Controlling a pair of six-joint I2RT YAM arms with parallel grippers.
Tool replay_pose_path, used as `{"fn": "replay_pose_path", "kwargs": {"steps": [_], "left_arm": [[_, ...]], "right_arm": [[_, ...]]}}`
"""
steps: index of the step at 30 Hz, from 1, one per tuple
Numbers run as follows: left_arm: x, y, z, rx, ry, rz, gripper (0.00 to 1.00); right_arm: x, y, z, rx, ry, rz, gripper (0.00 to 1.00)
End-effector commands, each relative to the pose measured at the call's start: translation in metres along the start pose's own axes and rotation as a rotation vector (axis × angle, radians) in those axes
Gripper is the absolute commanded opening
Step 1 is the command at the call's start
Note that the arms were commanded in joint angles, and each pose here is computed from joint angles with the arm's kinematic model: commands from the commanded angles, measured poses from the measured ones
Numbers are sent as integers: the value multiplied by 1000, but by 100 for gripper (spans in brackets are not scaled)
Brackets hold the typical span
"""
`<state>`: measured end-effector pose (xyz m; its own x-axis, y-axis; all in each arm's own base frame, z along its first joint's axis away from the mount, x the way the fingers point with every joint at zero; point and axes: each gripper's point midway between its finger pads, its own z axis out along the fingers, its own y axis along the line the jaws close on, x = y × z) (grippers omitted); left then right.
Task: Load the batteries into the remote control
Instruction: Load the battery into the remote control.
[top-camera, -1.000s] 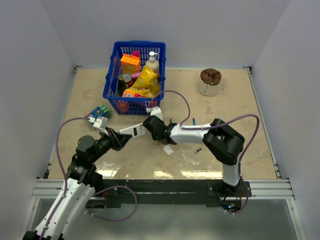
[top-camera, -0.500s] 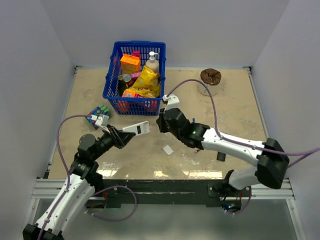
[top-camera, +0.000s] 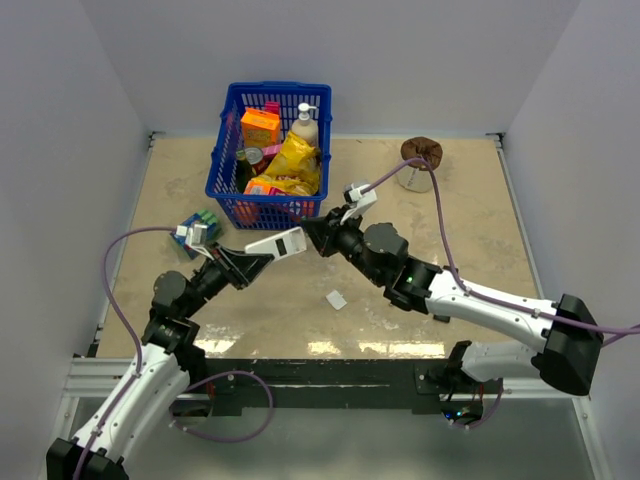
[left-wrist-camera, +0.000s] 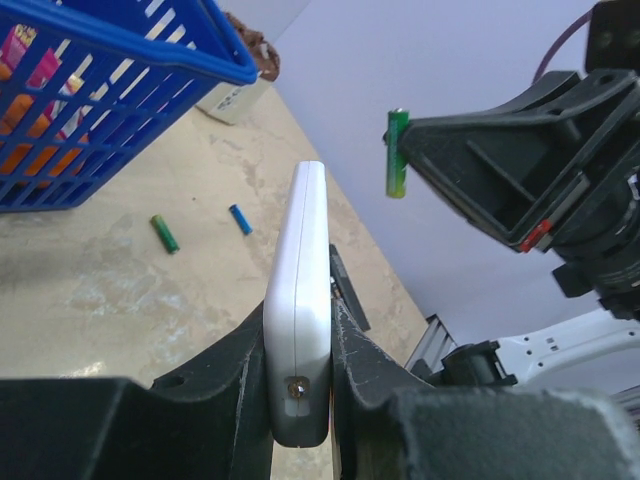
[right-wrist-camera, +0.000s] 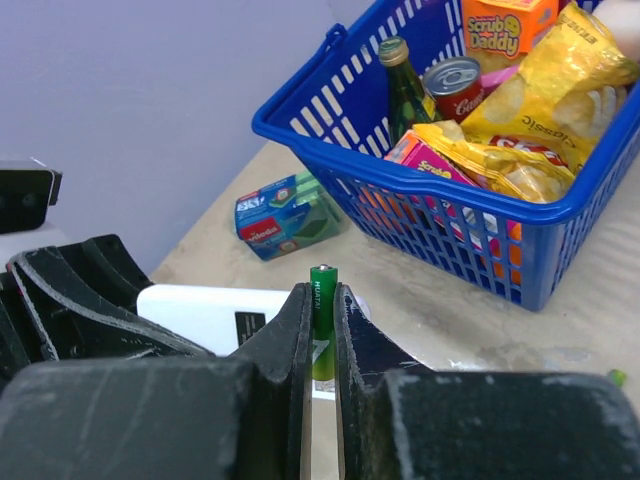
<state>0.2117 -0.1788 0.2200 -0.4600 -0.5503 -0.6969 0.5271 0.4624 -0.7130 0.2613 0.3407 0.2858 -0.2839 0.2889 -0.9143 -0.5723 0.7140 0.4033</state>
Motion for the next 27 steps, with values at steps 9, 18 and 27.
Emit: {"fn": "replay_pose_path", "kwargs": {"steps": [9,18,27], "left_arm": [[-29,-41,0,169,-118,-48,0],[-39,-51,-1,193,-148,-80,0],[-46,-56,-2,204,-172,-123,0]], "right_arm": [[-21,23,0,-107,-135,7,0],[-22,31,4,-140,-146,0,0],[-11,30,7,-141,-132,5,0]]}}
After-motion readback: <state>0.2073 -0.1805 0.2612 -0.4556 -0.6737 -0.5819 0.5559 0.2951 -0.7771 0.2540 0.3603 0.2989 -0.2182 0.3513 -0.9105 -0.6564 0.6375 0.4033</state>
